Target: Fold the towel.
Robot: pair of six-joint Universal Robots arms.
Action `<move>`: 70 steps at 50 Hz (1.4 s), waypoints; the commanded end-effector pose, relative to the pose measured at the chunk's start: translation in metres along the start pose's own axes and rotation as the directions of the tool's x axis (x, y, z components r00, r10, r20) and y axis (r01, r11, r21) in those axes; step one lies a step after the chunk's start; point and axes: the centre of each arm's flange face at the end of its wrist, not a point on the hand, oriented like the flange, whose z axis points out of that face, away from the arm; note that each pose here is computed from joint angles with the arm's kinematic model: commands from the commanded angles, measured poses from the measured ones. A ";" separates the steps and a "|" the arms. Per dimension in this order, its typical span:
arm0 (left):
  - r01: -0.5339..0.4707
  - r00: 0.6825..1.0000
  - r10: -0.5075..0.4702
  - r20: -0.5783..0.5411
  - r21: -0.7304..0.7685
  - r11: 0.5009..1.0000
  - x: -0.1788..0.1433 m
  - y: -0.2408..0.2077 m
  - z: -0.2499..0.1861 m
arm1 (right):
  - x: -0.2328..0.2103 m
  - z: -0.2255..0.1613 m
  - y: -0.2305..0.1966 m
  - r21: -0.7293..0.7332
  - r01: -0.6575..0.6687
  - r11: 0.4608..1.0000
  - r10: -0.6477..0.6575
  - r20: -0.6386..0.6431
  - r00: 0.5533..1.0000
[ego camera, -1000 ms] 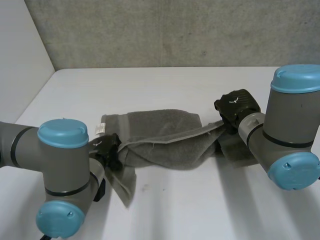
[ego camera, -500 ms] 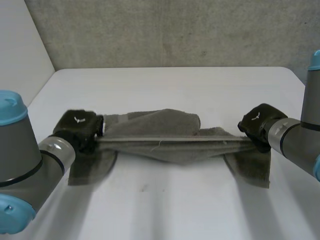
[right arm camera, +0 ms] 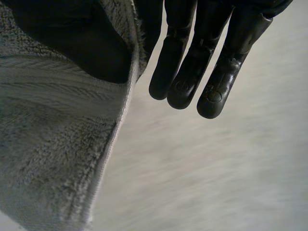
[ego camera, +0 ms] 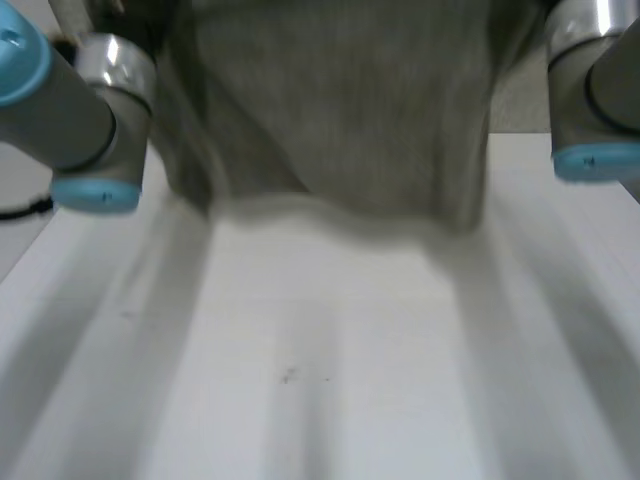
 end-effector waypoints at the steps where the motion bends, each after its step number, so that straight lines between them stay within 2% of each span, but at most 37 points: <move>1: 0.006 0.990 -0.020 0.140 0.097 0.995 -0.025 -0.010 0.001 | 0.010 -0.008 -0.014 0.116 -0.001 0.993 0.006 -0.039 0.999; 2: 0.006 0.990 -0.020 0.140 0.096 0.995 -0.025 -0.010 0.001 | 0.010 -0.008 -0.014 0.116 -0.001 0.993 0.006 -0.039 0.999; 4: 0.021 0.998 -0.020 0.052 -0.001 1.000 -0.005 0.015 -0.022 | -0.017 -0.031 0.003 0.056 -0.007 0.998 0.002 0.087 0.996; 5: 0.021 0.998 -0.020 0.051 -0.002 1.000 -0.005 0.015 -0.022 | -0.017 -0.031 0.004 0.056 -0.007 0.998 0.002 0.088 0.996; 7: 0.020 0.999 -0.025 -0.045 -0.097 0.995 0.019 0.040 -0.052 | -0.044 -0.059 0.022 -0.010 -0.008 1.000 0.010 0.218 0.976; 8: 0.020 0.999 -0.025 -0.046 -0.098 0.995 0.020 0.040 -0.052 | -0.055 -0.072 0.028 -0.029 -0.008 1.000 0.015 0.277 0.961; 9: 0.012 0.994 -0.029 -0.108 -0.158 0.987 0.036 0.057 -0.074 | -0.056 -0.073 0.028 -0.029 -0.008 1.000 0.016 0.278 0.960; 11: 0.002 0.988 -0.033 -0.152 -0.200 0.980 0.048 0.068 -0.090 | -0.080 -0.101 0.041 -0.072 -0.006 0.997 0.033 0.385 0.922; 14: -0.019 0.973 -0.046 -0.228 -0.275 0.961 0.071 0.091 -0.118 | -0.093 -0.115 0.048 -0.094 0.001 0.996 0.040 0.432 0.901; 16: -0.030 0.963 -0.055 -0.263 -0.311 0.950 0.082 0.102 -0.132 | -0.119 -0.147 0.066 -0.161 0.018 0.987 0.070 0.524 0.849; 17: -0.042 0.953 -0.065 -0.295 -0.343 0.938 0.091 0.111 -0.144 | -0.119 -0.147 0.066 -0.161 0.019 0.987 0.070 0.525 0.849; 19: -0.055 0.942 -0.076 -0.326 -0.372 0.926 0.098 0.117 -0.156 | -0.139 -0.176 0.080 -0.219 0.044 0.975 0.099 0.601 0.793; 20: -0.066 0.932 -0.085 -0.352 -0.398 0.915 0.104 0.123 -0.166 | -0.139 -0.176 0.080 -0.219 0.044 0.975 0.099 0.602 0.793; 21: -0.066 0.932 -0.085 -0.352 -0.398 0.915 0.104 0.123 -0.166 | -0.146 -0.189 0.085 -0.246 0.058 0.967 0.117 0.636 0.763; 22: -0.079 0.922 -0.093 -0.375 -0.420 0.904 0.108 0.127 -0.177 | -0.147 -0.189 0.085 -0.247 0.058 0.967 0.117 0.637 0.762; 23: -0.097 0.911 -0.097 -0.401 -0.437 0.894 0.111 0.129 -0.187 | -0.151 -0.200 0.088 -0.271 0.073 0.960 0.133 0.668 0.732; 24: -0.098 0.911 -0.097 -0.401 -0.437 0.894 0.111 0.129 -0.187 | -0.153 -0.207 0.090 -0.292 0.087 0.953 0.147 0.692 0.706; 25: -0.107 0.902 -0.103 -0.418 -0.451 0.886 0.111 0.130 -0.194 | -0.153 -0.207 0.090 -0.292 0.087 0.953 0.147 0.693 0.706; 27: -0.113 0.896 -0.110 -0.430 -0.459 0.881 0.110 0.129 -0.199 | -0.149 -0.216 0.092 -0.332 0.110 0.937 0.178 0.724 0.667; 33: -0.128 0.882 -0.124 -0.455 -0.484 0.865 0.098 0.118 -0.206 | -0.131 -0.217 0.083 -0.383 0.107 0.918 0.230 0.732 0.641; 35: -0.135 0.876 -0.130 -0.464 -0.494 0.859 0.097 0.118 -0.209 | -0.119 -0.218 0.076 -0.438 0.075 0.896 0.297 0.716 0.632; 40: -0.145 0.881 -0.128 -0.456 -0.517 0.844 0.093 0.126 -0.208 | -0.108 -0.217 0.071 -0.508 0.033 0.861 0.379 0.682 0.626; 48: -0.161 0.893 -0.127 -0.432 -0.570 0.805 0.079 0.143 -0.211 | -0.100 -0.216 0.086 -0.566 0.040 0.823 0.415 0.648 0.638; 61: -0.166 0.885 -0.133 -0.446 -0.568 0.806 0.054 0.109 -0.236 | -0.091 -0.221 0.086 -0.591 0.061 0.804 0.430 0.651 0.626; 64: -0.199 0.869 -0.127 -0.478 -0.573 0.795 0.042 0.096 -0.245 | -0.077 -0.223 0.088 -0.622 0.099 0.777 0.447 0.655 0.609; 65: -0.232 0.852 -0.122 -0.508 -0.577 0.783 0.035 0.088 -0.252 | -0.077 -0.223 0.088 -0.622 0.100 0.777 0.447 0.656 0.609; 66: -0.269 0.833 -0.113 -0.541 -0.574 0.773 0.028 0.081 -0.258 | -0.067 -0.225 0.085 -0.638 0.128 0.760 0.459 0.665 0.589; 67: -0.269 0.833 -0.113 -0.542 -0.574 0.773 0.028 0.080 -0.258 | -0.056 -0.229 0.079 -0.646 0.160 0.747 0.471 0.683 0.558; 68: -0.305 0.811 -0.105 -0.575 -0.570 0.763 0.021 0.072 -0.264 | -0.056 -0.229 0.079 -0.646 0.161 0.746 0.471 0.684 0.557; 69: -0.306 0.811 -0.105 -0.575 -0.569 0.763 0.021 0.072 -0.264 | -0.044 -0.233 0.072 -0.643 0.196 0.741 0.476 0.707 0.522; 70: -0.332 0.795 -0.097 -0.599 -0.563 0.757 0.014 0.064 -0.268 | -0.032 -0.235 0.066 -0.634 0.231 0.738 0.471 0.729 0.497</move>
